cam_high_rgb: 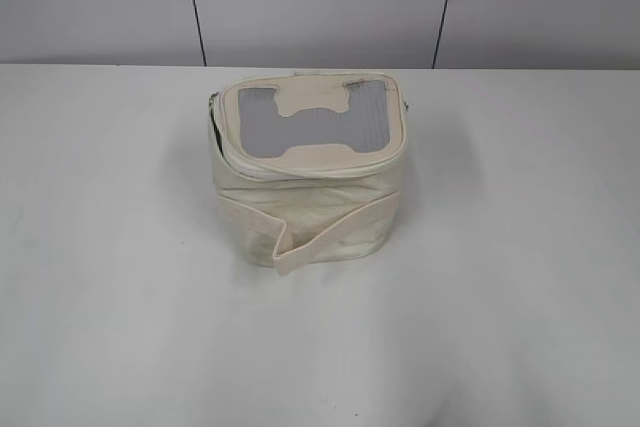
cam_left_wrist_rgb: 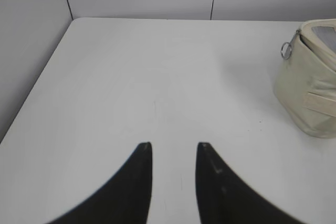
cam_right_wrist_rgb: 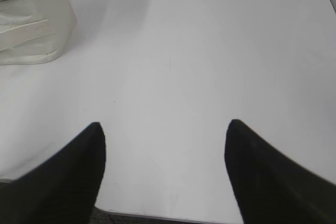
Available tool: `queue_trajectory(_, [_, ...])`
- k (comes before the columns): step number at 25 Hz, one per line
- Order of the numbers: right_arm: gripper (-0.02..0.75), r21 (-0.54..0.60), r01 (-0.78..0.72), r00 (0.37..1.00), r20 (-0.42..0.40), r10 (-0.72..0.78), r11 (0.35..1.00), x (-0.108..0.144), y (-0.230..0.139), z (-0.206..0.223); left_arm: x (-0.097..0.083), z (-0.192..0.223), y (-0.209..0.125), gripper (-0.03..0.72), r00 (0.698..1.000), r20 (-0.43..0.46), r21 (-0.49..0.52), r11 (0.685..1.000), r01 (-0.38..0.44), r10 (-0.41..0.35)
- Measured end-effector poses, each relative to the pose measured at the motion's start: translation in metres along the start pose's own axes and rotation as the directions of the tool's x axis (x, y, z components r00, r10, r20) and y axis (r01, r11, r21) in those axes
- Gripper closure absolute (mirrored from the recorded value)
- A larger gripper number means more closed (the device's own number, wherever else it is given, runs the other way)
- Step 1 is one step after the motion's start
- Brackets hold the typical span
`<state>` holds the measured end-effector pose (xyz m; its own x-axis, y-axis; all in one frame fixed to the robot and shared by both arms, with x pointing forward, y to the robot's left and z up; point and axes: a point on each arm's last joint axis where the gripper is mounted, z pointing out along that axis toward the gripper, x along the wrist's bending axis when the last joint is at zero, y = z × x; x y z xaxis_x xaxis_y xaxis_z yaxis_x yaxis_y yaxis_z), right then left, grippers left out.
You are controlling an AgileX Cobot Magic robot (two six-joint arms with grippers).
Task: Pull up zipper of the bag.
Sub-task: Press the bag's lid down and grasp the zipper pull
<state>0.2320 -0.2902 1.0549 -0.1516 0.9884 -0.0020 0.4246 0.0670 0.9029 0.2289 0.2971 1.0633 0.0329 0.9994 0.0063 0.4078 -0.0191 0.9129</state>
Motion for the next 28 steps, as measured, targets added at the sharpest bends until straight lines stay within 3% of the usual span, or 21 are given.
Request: queue_trajectory(28, [0.178, 0.000, 0.000, 1.000, 0.000, 0.000, 1.000, 0.0000, 0.0000, 0.0000, 0.0000, 0.0013, 0.0007, 0.461, 1.000, 0.001, 0.008, 1.000, 0.001, -0.001])
